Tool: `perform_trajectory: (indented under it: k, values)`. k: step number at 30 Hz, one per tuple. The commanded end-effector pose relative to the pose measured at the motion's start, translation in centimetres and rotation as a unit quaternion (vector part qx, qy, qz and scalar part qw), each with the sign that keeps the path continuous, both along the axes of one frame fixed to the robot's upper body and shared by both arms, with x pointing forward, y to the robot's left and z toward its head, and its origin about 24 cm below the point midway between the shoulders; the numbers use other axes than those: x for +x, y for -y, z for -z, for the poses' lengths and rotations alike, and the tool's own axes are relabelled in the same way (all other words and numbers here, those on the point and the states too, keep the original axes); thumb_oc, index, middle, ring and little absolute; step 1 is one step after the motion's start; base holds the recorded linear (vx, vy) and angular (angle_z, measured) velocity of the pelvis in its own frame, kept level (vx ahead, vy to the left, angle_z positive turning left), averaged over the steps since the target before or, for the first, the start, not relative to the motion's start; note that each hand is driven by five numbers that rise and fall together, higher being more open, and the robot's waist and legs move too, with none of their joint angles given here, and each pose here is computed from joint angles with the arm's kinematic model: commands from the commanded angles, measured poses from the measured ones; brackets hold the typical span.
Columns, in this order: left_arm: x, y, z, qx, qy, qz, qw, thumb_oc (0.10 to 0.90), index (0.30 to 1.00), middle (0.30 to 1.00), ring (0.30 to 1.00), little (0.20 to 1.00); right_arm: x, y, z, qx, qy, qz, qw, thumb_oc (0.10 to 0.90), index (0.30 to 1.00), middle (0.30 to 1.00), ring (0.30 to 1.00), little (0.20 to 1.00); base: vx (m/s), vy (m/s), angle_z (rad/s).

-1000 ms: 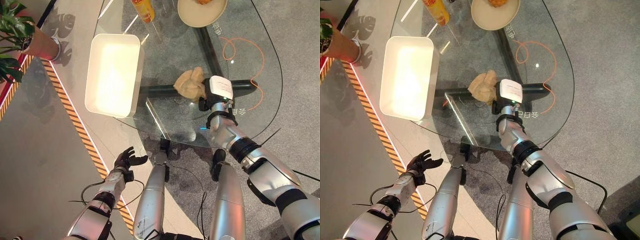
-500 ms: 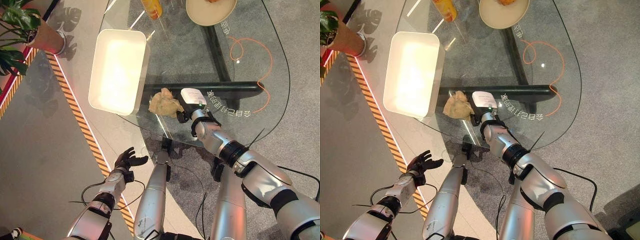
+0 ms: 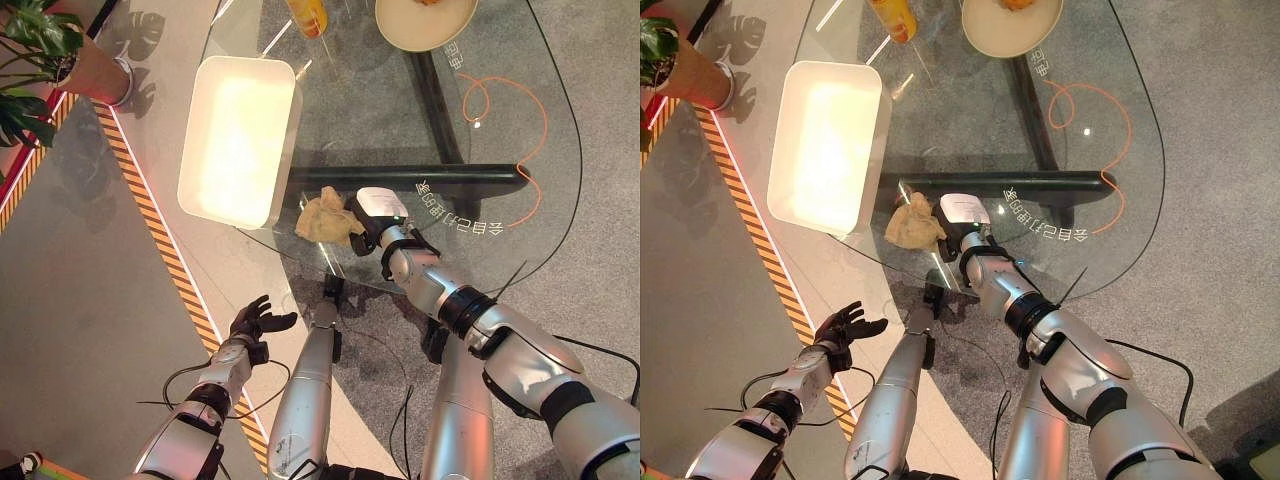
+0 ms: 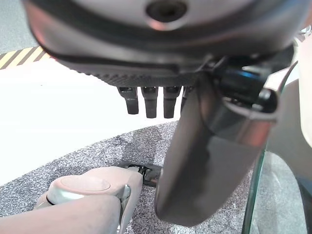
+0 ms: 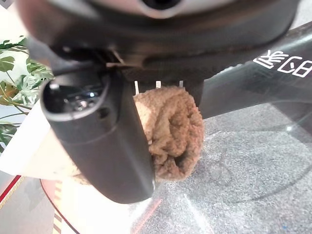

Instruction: Wipe the table with a cloth and put it in the basket.

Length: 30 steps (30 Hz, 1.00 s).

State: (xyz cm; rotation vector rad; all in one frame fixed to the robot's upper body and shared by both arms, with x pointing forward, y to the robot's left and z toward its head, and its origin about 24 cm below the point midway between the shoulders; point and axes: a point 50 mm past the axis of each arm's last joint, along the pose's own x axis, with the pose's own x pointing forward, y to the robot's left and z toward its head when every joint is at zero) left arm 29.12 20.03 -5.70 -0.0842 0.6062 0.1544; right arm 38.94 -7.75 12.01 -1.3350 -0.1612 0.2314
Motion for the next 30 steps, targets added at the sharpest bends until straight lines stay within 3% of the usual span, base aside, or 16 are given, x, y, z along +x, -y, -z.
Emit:
perform_trajectory:
  k: [1,15,30]
  values:
    - [0.8,-1.4,-1.0,0.026,0.010,-0.020,0.999,0.800,0.900,0.900,0.900,0.900,-0.1,-5.2,-5.6,0.033,0.101,-0.097,0.990,0.100,0.300,0.300,0.300,0.200,0.00,0.000,0.00]
    - [0.7,-1.7,-1.0,0.032,0.012,-0.016,0.999,0.800,0.900,0.900,0.900,0.900,2.5,1.4,-9.0,0.092,0.182,0.056,0.977,0.100,0.300,0.300,0.300,0.200,0.00,0.000,0.00]
    - [-0.1,-3.3,-0.7,0.035,0.008,-0.031,0.999,0.800,0.900,0.900,0.900,0.900,2.8,11.0,-12.5,0.135,0.270,0.234,0.924,0.100,0.300,0.300,0.300,0.200,0.01,-0.002,0.00]
